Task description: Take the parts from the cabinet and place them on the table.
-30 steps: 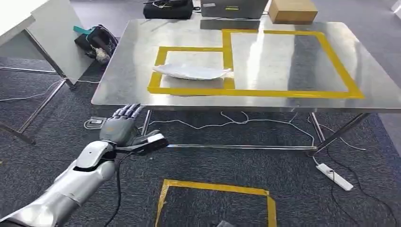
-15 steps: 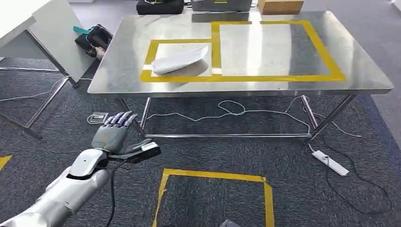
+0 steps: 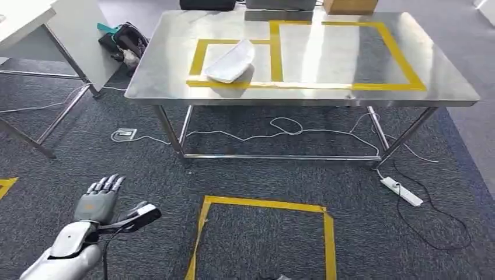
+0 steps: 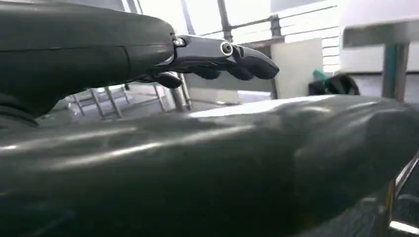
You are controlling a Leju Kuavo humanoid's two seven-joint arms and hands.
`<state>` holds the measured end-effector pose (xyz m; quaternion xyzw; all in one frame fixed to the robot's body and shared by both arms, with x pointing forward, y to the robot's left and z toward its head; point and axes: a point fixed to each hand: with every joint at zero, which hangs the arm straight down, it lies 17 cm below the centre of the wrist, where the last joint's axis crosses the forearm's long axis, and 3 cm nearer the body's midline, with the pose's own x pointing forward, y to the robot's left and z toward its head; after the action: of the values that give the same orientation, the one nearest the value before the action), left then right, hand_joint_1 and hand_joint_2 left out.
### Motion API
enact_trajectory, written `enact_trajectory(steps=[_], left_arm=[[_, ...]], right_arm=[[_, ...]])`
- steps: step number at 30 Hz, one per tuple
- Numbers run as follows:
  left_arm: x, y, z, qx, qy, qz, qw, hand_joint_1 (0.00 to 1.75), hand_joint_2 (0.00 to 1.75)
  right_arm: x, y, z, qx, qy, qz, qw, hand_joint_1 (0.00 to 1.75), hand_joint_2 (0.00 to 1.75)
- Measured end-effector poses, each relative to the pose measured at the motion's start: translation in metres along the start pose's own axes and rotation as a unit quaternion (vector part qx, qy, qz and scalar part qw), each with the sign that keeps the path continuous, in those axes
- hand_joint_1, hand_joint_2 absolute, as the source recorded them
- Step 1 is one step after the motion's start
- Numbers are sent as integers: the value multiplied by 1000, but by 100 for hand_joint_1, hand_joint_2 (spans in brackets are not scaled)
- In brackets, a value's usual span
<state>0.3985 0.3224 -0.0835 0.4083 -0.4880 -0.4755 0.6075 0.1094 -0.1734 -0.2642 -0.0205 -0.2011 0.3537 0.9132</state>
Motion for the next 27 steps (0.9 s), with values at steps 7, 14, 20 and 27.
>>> enact_trajectory(steps=[7, 14, 20, 27], left_arm=[[-33, -29, 25, -23, 42, 20, 999, 0, 0], [-46, -57, 47, -52, 74, 52, 995, 0, 0], [-68, -101, 90, -94, 148, 101, 979, 0, 0], [-103, -180, 201, -193, 305, 185, 914, 0, 0]], right_arm=[[1, -2, 0, -4, -2, -5, 1000, 0, 0], [0, -2, 0, -6, -3, -10, 1000, 0, 0], [-4, -2, 1, -14, 0, -28, 1000, 0, 0], [-17, 2, 4, -23, 15, -56, 998, 0, 0]])
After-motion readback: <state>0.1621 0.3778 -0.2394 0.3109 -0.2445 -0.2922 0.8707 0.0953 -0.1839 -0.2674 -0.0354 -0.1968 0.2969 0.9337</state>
